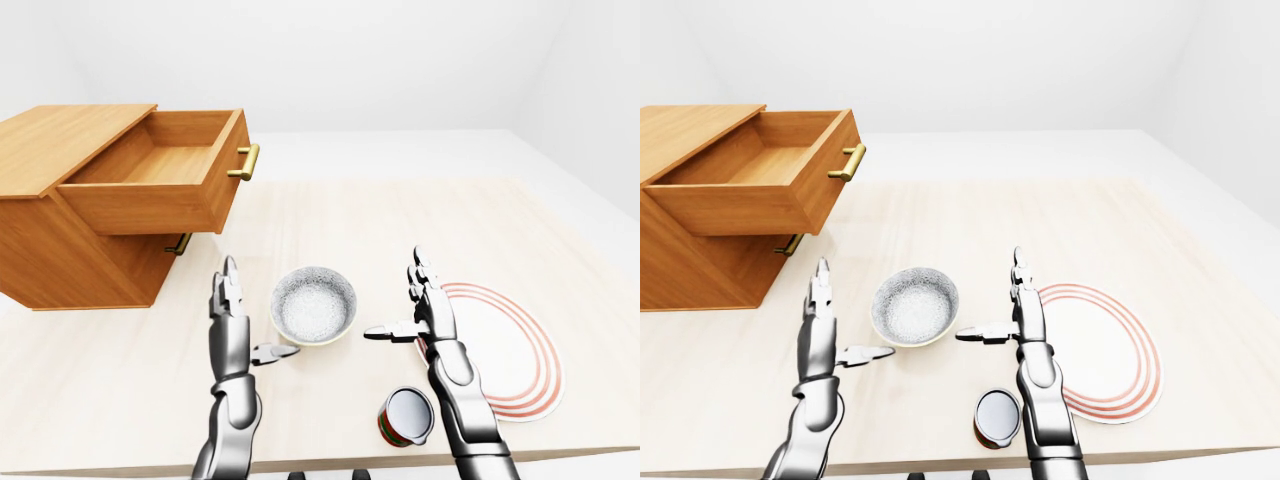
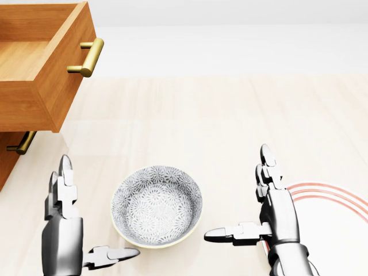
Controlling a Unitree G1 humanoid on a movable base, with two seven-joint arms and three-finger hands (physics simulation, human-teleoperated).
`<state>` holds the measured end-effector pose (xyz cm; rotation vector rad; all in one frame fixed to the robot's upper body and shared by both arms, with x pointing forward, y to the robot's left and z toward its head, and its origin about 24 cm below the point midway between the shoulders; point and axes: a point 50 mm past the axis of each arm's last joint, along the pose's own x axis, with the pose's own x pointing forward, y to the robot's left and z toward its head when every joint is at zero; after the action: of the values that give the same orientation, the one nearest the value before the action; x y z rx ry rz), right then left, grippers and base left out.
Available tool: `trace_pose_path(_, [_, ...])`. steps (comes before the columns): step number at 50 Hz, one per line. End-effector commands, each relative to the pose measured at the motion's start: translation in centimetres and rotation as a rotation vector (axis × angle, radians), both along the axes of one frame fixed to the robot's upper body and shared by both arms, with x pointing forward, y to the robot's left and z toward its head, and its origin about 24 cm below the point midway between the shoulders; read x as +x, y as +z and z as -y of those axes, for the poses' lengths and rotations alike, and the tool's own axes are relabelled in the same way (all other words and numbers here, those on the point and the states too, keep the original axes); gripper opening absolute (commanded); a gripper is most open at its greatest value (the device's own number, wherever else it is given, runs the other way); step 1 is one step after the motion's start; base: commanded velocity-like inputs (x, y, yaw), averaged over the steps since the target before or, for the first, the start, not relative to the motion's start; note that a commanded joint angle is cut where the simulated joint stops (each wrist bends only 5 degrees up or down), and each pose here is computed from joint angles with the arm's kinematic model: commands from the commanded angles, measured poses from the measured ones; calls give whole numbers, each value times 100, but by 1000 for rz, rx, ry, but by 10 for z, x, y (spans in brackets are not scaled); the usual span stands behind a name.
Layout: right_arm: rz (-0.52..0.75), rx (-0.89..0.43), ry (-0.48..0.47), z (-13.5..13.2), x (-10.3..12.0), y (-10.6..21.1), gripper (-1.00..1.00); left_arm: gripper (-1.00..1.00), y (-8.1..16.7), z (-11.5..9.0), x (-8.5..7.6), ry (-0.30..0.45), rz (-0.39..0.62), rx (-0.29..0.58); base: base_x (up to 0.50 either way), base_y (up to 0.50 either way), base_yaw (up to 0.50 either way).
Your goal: Put the bowl on top of the cabinet.
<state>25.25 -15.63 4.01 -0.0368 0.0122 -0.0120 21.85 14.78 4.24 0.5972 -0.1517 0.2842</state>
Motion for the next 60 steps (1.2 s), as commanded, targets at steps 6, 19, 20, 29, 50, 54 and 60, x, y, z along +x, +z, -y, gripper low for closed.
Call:
trace_pose_path(6, [-1, 2, -2, 0, 0, 0, 100, 100, -7, 24, -11, -23, 46, 221, 0, 0, 0])
trace_pose_path(19, [2, 5, -4, 1, 0, 1, 100, 100, -5, 57, -17, -157, 79, 292, 0, 0, 0])
trace_pose_path(20, [3, 6, -4, 1, 0, 1, 100, 100, -7, 60, -16, -169, 72, 293, 0, 0, 0])
trace_pose_path(29, [13, 12, -2, 3, -4, 5, 100, 100, -23, 70, -3, -206, 9, 277, 0, 0, 0])
trace_pose_path(50, [17, 1, 10, -1, -6, 6, 100, -96, -61, 50, 23, -146, -176, 302, 0, 0, 0])
trace_pose_path(54, [17, 2, 11, -1, -5, 5, 100, -96, -61, 50, 23, -145, -180, 303, 0, 0, 0])
trace_pose_path(60, [15, 1, 12, -2, -5, 4, 100, -96, -60, 49, 23, -142, -175, 304, 0, 0, 0])
